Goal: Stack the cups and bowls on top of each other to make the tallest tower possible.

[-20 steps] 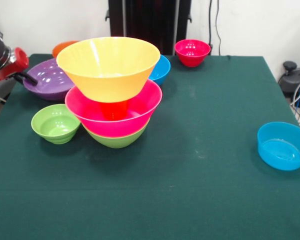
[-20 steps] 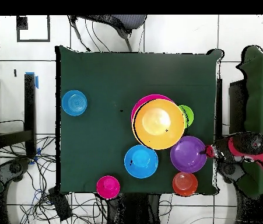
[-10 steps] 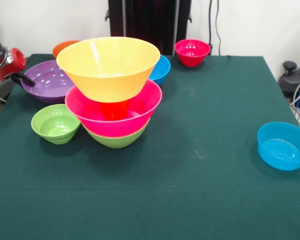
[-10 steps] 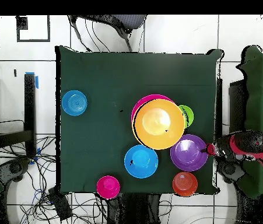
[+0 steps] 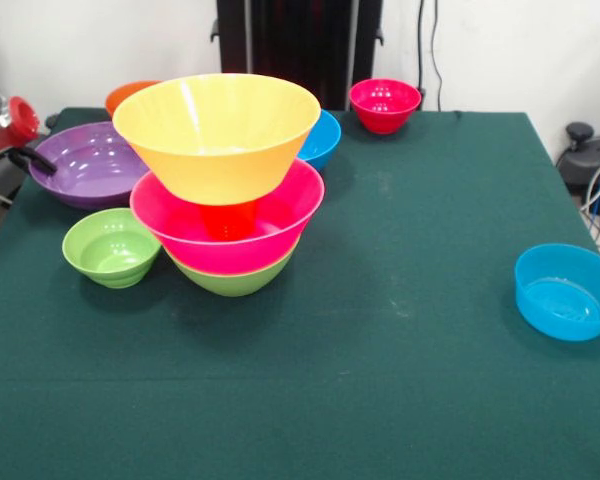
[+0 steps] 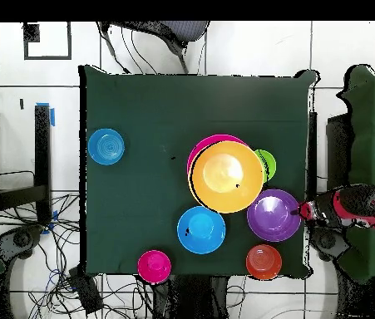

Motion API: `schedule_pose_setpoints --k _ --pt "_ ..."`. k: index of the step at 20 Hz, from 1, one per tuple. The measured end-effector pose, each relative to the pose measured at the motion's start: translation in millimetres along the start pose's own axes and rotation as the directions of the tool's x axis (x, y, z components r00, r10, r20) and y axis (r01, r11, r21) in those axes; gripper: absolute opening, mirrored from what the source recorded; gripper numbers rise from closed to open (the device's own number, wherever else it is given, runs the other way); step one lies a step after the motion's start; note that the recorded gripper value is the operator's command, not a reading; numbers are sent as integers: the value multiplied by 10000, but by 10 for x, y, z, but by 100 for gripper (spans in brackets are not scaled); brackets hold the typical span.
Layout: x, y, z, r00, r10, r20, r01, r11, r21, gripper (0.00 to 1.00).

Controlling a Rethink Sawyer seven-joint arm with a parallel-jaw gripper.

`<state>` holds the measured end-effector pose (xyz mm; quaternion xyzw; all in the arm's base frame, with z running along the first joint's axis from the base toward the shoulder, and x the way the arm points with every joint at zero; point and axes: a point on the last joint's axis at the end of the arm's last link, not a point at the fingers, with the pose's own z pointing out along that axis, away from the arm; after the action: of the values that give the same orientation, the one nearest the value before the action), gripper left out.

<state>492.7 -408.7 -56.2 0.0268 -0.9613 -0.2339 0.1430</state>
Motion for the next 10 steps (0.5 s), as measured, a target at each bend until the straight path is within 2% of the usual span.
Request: schedule_pose_setpoints --k 3,10 --pt "-5 -23 -40 10000 41 -25 -41 10000 -24 0" --pt "-2 -55 -221 9990 156 -407 -173 9990 -419 0"
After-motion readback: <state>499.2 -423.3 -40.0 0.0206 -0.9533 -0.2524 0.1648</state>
